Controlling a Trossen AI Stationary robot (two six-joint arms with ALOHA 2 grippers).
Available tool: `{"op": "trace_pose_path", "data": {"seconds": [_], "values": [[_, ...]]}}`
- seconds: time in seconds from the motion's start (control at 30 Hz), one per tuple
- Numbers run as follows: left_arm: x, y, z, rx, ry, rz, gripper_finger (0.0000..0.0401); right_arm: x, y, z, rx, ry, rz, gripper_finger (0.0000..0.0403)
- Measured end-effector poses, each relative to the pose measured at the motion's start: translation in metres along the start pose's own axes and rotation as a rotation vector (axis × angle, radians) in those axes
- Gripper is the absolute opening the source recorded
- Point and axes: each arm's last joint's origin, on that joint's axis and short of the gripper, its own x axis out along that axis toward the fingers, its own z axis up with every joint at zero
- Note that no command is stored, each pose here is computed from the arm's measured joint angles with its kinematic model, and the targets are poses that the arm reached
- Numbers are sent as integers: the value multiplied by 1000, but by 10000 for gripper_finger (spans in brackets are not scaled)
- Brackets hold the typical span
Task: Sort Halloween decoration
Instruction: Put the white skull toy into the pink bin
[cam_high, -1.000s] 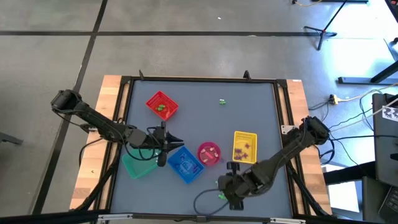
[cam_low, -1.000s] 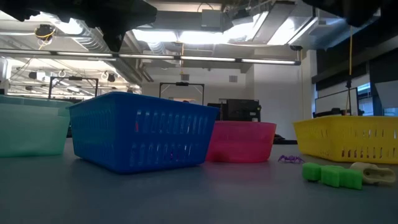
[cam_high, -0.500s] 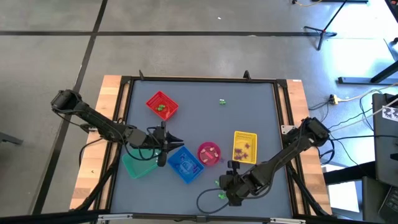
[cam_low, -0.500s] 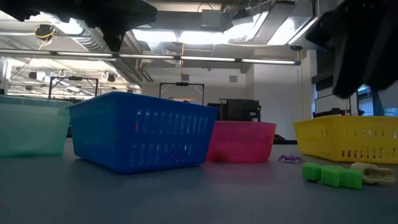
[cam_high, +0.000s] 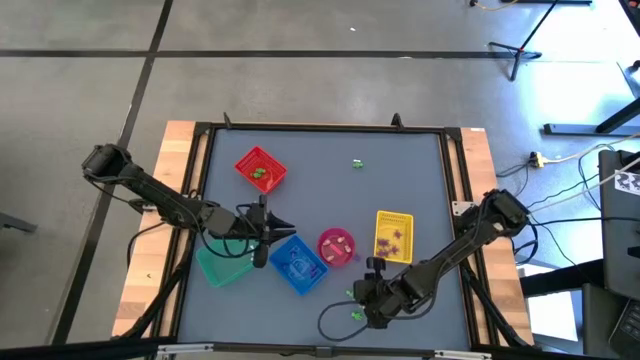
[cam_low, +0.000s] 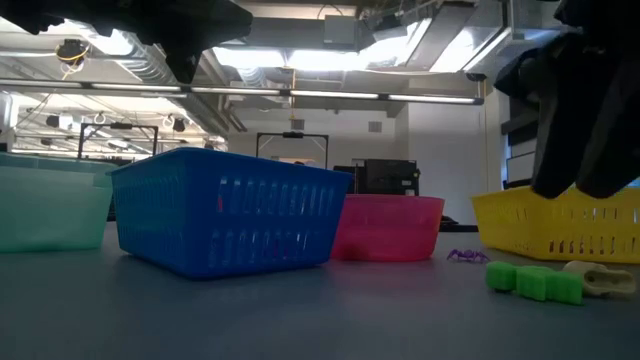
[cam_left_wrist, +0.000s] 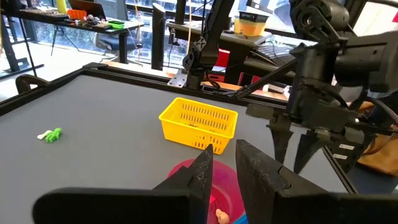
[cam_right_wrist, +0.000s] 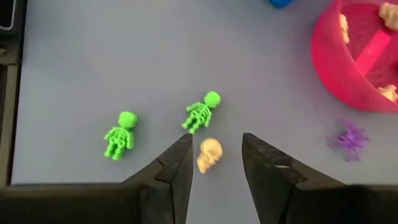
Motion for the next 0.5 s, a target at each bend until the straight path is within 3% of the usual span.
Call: {"op": "trace_pose_path", "data": {"seconds": [0.17, 0.5], "values": [[0, 0, 0, 0, 1, 0, 56, 16, 5, 0, 8, 11, 50, 136], [0, 0, -1, 4, 8, 2, 56, 21, 0, -1, 6, 11, -15, 136]]}}
